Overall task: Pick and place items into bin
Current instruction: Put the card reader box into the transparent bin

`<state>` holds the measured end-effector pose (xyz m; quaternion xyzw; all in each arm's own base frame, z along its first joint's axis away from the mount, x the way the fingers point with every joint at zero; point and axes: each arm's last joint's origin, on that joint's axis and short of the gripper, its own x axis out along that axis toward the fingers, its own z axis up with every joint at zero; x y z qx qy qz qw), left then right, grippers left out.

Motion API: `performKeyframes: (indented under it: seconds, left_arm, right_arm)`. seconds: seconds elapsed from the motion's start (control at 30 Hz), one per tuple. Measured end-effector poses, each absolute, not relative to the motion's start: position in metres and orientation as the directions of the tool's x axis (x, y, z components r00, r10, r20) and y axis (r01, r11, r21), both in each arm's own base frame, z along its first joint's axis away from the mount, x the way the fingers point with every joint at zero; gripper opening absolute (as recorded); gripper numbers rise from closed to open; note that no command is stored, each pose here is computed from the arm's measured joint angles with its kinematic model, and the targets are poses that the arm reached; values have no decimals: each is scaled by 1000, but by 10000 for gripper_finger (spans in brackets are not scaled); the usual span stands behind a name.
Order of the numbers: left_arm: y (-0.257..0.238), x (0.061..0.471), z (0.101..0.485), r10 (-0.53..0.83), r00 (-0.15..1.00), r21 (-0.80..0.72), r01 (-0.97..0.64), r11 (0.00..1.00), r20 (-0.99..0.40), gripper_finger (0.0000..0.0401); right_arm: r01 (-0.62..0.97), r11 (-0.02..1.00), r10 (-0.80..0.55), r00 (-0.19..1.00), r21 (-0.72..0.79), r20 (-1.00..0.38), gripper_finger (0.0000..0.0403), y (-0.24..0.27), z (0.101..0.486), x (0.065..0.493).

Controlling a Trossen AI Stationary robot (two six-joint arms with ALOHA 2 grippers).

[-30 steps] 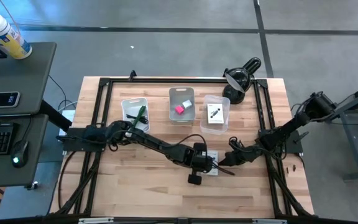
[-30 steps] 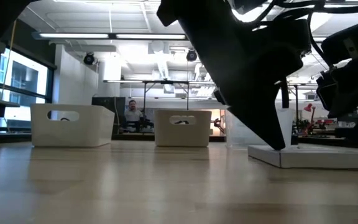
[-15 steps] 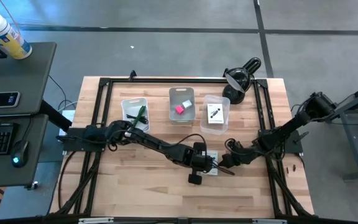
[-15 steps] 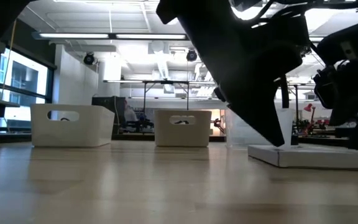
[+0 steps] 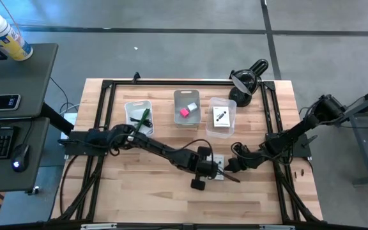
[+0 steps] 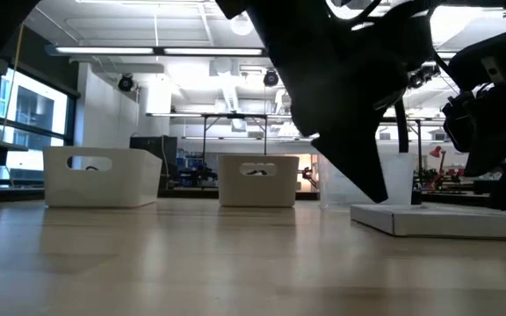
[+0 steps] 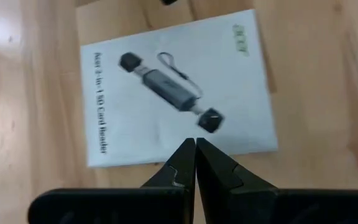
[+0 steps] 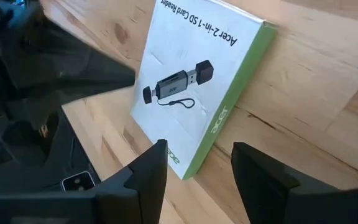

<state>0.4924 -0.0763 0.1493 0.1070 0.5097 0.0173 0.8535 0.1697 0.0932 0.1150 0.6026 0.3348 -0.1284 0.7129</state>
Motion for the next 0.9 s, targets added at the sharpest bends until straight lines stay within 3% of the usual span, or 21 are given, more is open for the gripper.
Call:
performKeyframes:
  seconds: [0.9]
  left_arm:
    - [-74,490,144,159,470,205,48,978,-868,3]
  right_arm:
    - [558,228,238,762,798,-602,150,95,118,172]
